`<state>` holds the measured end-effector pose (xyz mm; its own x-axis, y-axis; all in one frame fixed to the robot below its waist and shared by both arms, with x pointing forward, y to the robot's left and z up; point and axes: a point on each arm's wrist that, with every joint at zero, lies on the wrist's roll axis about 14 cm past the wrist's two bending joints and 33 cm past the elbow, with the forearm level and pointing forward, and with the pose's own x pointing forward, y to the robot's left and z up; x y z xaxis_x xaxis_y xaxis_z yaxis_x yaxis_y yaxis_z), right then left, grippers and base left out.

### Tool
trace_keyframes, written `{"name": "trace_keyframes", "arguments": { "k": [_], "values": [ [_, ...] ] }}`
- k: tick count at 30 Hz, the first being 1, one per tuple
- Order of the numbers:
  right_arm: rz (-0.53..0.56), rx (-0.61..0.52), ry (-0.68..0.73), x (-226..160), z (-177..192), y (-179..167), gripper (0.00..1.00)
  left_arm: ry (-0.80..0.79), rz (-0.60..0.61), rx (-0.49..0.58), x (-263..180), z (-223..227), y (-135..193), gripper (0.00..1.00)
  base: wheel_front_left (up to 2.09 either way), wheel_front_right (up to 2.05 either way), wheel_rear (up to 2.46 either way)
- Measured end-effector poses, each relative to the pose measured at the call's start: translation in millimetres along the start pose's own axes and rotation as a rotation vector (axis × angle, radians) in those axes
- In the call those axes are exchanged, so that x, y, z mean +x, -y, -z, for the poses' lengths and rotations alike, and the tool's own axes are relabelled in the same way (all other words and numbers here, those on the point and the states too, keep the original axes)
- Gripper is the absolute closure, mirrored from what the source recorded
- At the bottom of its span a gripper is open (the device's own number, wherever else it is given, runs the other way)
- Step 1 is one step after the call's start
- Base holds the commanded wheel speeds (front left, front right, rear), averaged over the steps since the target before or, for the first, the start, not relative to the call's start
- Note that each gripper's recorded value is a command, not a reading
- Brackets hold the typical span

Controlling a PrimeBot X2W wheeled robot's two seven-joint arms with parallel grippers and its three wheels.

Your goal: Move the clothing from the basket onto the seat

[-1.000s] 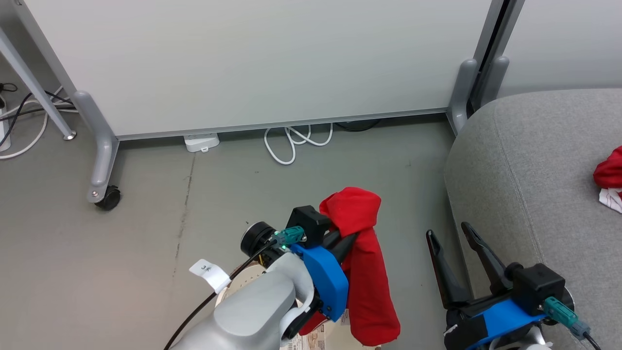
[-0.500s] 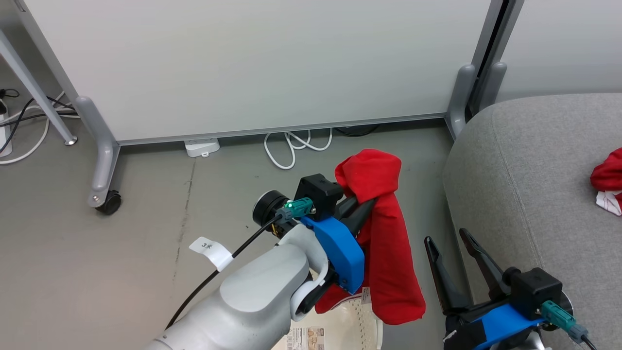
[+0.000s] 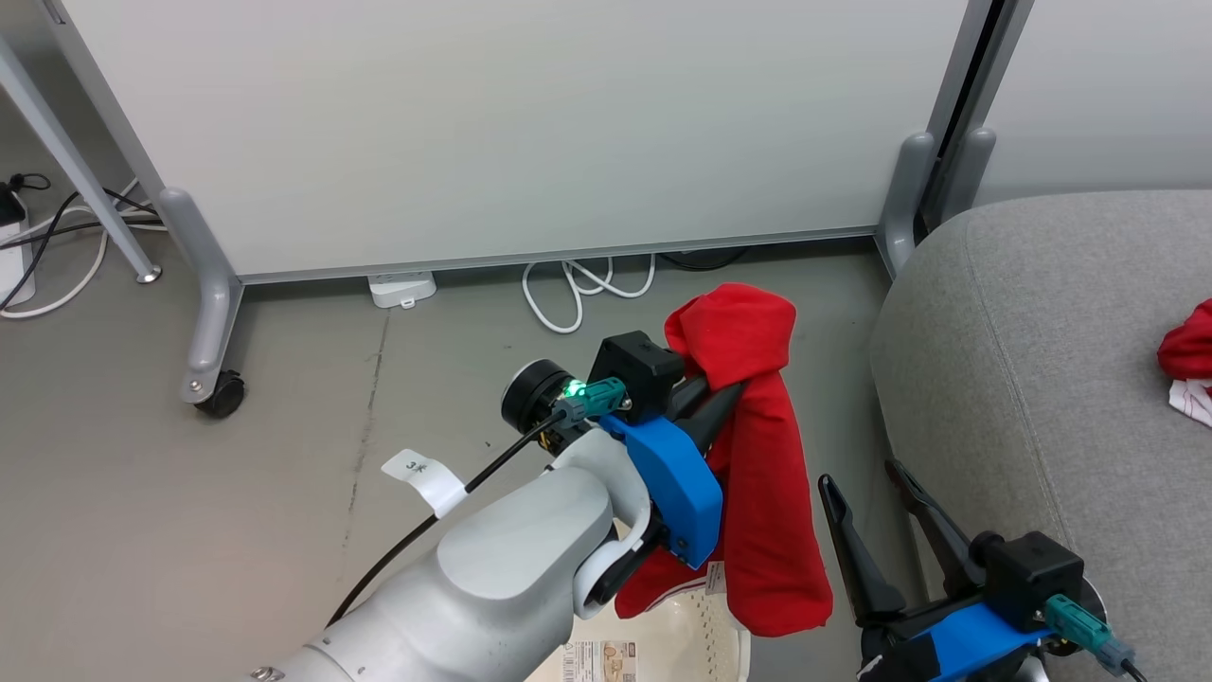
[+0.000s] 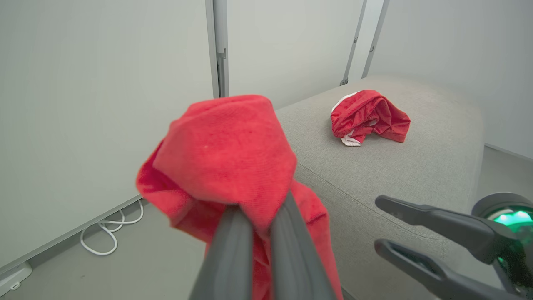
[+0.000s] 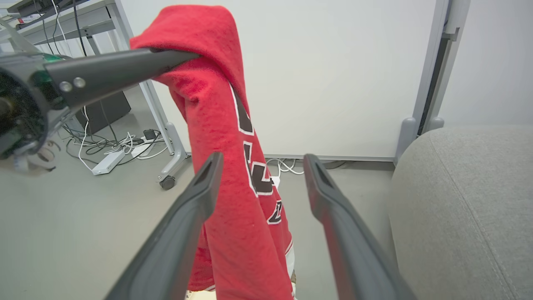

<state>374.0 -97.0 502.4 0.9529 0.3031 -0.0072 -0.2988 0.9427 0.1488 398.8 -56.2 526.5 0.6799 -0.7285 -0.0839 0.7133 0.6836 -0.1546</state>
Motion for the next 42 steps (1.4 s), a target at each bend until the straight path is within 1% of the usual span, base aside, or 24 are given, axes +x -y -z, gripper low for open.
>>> {"name": "trace_keyframes", "arguments": {
  "k": [17, 29, 42],
  "values": [
    [-0.029, 0.004, -0.047, 3.2, 14.6, -9.1, 0.0, -0.003, 0.007, -0.005, 1.1, 1.5, 2.3, 1.0, 0.0, 0.0, 0.0],
    [-0.064, -0.014, -0.117, 18.3, 33.1, -16.0, 0.0, -0.007, 0.006, -0.01, -2.0, 2.1, 2.9, 1.0, 0.0, 0.0, 0.0],
    [-0.136, -0.02, -0.158, 39.3, 45.5, -34.9, 0.0, -0.013, 0.006, -0.011, -4.2, 2.6, 2.9, 1.0, 0.0, 0.0, 0.0]
  ]
}}
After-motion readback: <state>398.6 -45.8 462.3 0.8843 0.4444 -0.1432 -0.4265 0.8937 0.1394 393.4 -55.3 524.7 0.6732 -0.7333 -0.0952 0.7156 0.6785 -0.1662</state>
